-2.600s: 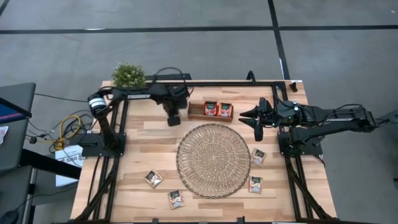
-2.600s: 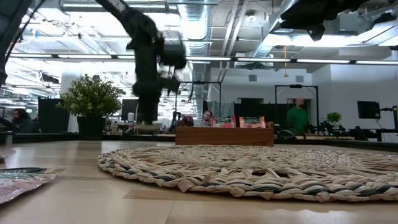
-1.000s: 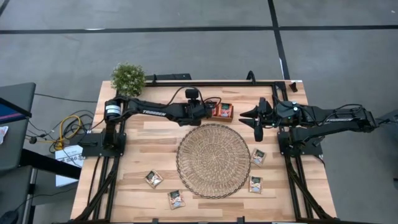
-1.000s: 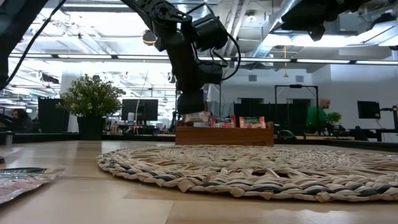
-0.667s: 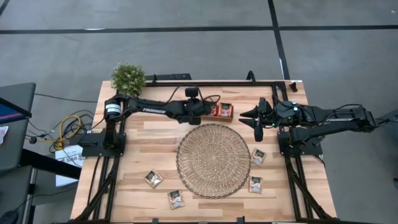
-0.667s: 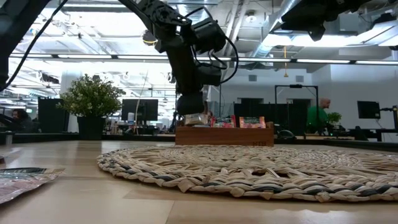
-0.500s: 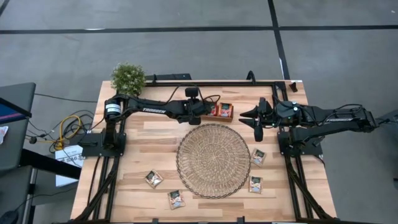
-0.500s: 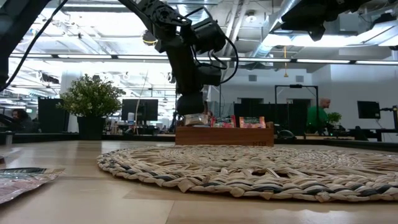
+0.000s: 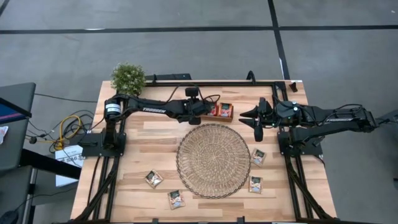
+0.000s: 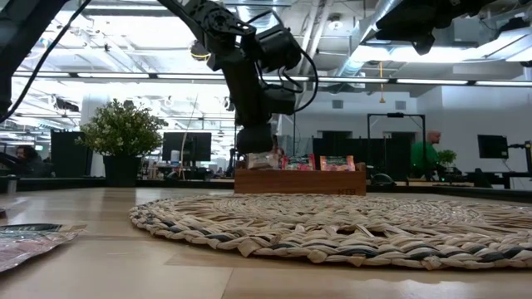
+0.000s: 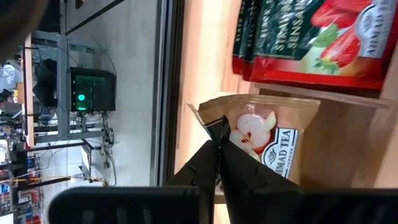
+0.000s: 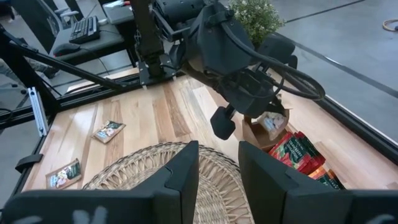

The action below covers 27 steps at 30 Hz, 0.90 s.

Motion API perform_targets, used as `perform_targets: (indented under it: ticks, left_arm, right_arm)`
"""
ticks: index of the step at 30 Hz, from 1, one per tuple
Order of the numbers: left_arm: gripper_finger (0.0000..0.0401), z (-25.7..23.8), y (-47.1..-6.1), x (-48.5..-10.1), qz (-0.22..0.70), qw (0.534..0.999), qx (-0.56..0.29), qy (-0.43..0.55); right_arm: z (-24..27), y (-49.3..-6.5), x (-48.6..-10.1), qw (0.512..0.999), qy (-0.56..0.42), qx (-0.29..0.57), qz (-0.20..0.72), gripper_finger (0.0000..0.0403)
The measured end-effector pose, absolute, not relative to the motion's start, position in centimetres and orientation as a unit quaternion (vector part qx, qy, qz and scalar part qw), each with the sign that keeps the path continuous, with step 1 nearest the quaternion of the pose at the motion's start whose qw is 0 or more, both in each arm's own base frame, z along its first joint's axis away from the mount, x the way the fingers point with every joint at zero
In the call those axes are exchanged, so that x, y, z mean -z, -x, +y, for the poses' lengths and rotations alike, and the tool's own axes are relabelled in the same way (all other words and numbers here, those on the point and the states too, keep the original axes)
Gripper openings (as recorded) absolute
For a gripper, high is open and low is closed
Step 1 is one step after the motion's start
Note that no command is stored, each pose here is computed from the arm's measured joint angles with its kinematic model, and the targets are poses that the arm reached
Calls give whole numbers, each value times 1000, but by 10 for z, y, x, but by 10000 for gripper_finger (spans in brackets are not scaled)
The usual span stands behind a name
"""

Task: Pick & Place Tea
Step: Put the brown tea bag into the left section of the wooden organizer

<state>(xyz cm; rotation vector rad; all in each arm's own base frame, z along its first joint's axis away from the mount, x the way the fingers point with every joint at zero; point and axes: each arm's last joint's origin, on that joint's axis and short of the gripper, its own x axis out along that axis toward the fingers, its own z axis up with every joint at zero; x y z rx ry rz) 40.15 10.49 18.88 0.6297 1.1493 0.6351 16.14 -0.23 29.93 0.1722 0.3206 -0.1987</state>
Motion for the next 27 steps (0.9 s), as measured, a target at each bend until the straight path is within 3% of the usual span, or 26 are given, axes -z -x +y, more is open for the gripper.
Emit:
perform_targets:
  ticks: [14,27]
  left_arm:
    - [87,106,-401,-189,536,734,-269,-319]
    - [127,106,-402,-189,536,735,-266,-319]
  right_arm:
    - [-2,-161,-299,979,-85,98,159,104]
    - [-2,-161,-299,979,-86,98,159,104]
